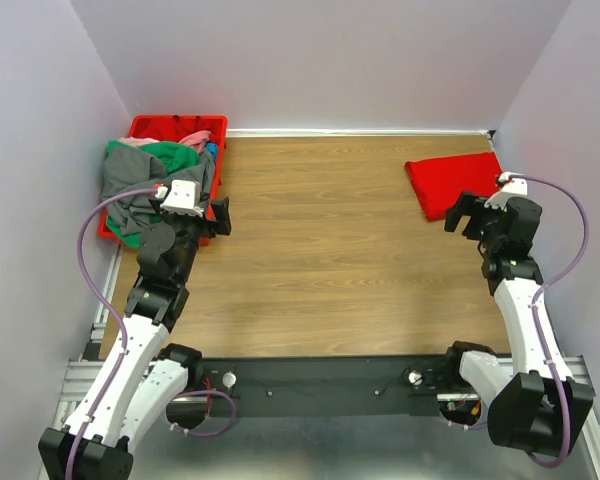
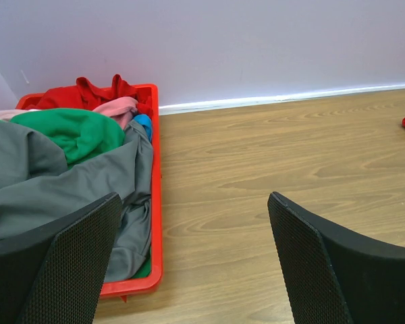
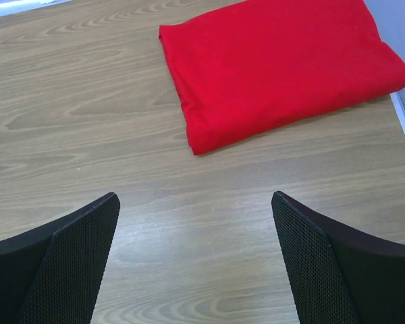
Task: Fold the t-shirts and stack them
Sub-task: Grab the tshirt from the pile
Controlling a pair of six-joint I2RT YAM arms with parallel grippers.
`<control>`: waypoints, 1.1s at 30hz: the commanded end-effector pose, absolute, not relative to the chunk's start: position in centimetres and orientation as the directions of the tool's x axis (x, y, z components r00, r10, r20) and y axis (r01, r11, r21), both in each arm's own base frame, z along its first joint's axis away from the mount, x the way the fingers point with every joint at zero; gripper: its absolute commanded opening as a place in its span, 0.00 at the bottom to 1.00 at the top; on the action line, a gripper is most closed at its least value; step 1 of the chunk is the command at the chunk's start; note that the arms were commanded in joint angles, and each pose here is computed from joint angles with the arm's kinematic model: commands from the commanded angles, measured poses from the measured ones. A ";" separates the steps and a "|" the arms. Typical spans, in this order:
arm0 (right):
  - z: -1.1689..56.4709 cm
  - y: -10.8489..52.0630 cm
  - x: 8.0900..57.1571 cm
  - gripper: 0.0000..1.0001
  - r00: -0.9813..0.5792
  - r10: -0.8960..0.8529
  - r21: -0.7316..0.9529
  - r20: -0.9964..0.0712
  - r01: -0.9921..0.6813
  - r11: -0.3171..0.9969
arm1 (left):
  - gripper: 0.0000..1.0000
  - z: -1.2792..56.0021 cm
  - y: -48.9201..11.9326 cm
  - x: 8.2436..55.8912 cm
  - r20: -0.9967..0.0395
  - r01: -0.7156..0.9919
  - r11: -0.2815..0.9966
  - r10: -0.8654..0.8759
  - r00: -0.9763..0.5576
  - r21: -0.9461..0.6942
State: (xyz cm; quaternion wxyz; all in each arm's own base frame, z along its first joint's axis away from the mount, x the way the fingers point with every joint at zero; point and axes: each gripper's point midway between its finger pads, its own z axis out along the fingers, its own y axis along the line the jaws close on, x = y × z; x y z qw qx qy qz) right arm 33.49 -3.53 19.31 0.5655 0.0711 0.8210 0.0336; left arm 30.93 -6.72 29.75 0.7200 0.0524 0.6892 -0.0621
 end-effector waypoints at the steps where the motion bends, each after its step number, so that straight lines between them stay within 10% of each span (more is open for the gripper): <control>1: 20.1 -4.1 33.4 1.00 -0.316 0.164 0.139 -0.935 0.100 0.985 | 0.96 29.8 -6.7 30.9 -0.998 0.159 0.987 -0.020 0.055 -0.011; 19: 18.2 3.2 30.0 1.00 -0.354 -0.123 0.051 -0.927 -0.444 0.895 | 0.96 29.9 -3.6 33.0 -0.978 0.041 0.978 -0.206 0.010 -0.206; 26: 17.9 3.0 30.2 1.00 -0.381 -0.113 0.066 -0.917 -0.426 0.902 | 0.90 28.7 4.9 37.6 -0.849 -0.294 0.810 -0.528 0.012 -0.508; 33: 18.1 2.8 30.4 1.00 -0.387 -0.100 0.074 -0.917 -0.410 0.909 | 0.75 24.4 8.6 41.6 -0.784 -0.596 0.692 -0.600 -0.160 -0.408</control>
